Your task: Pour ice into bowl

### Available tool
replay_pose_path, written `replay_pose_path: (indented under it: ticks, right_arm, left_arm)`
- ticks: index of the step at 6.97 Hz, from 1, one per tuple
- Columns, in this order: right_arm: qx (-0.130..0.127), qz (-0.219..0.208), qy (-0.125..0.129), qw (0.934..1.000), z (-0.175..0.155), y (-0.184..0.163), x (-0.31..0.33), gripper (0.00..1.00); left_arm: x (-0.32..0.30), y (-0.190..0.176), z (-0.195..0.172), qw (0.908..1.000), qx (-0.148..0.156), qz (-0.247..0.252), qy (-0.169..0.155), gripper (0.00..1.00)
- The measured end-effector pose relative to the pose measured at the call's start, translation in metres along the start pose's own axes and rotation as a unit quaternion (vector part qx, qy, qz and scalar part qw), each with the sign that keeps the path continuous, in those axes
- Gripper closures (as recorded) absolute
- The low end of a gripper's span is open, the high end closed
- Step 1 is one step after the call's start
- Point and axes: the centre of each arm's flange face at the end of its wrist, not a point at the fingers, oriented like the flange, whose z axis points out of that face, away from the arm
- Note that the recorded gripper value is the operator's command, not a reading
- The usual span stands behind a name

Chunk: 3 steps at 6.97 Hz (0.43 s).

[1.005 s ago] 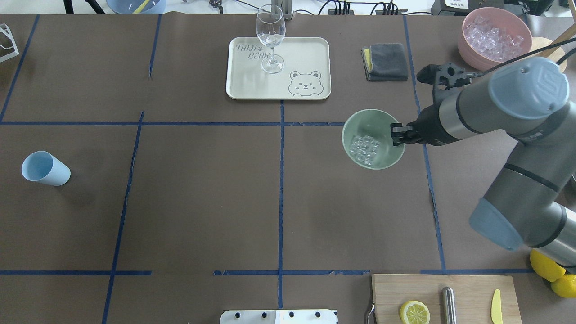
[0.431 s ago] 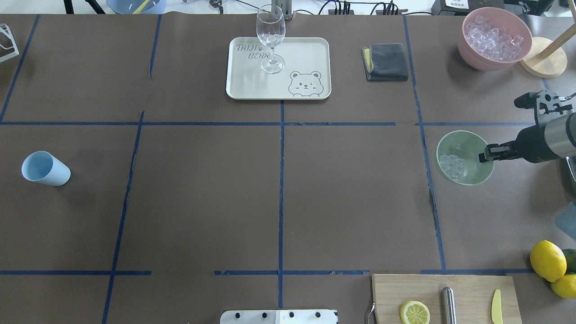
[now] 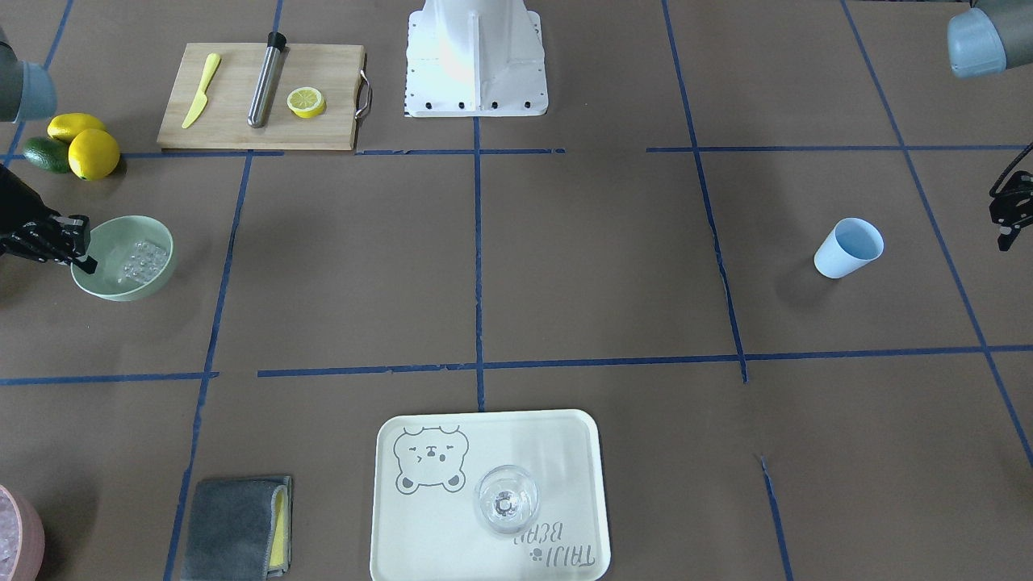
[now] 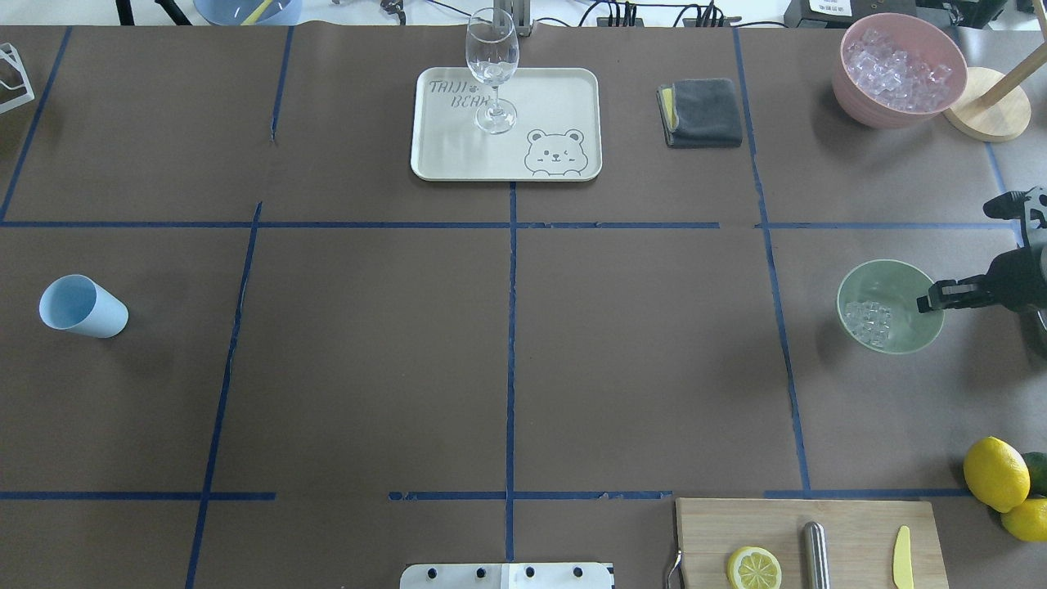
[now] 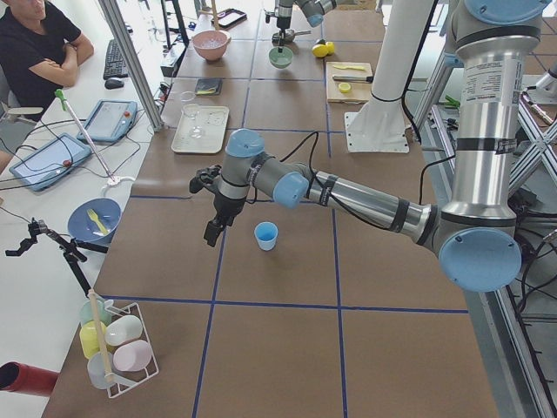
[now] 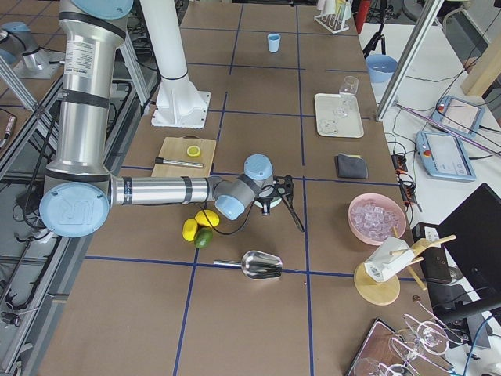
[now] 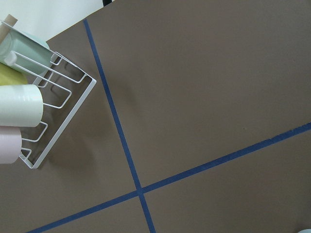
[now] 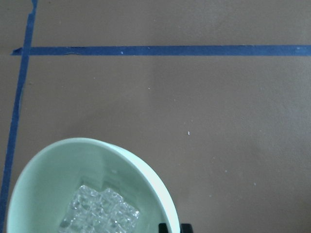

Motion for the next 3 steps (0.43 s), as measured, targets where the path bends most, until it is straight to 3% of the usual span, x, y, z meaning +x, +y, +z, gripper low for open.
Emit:
replay_pose_path:
  ticks: [3]
  right_arm:
    - [0.005, -0.019, 0.019, 0.9996, -0.017, -0.003, 0.036, 0.0]
  left_arm:
    - [0.0, -0.001, -0.001, 1.0, 0.002, 0.0, 0.0, 0.0]
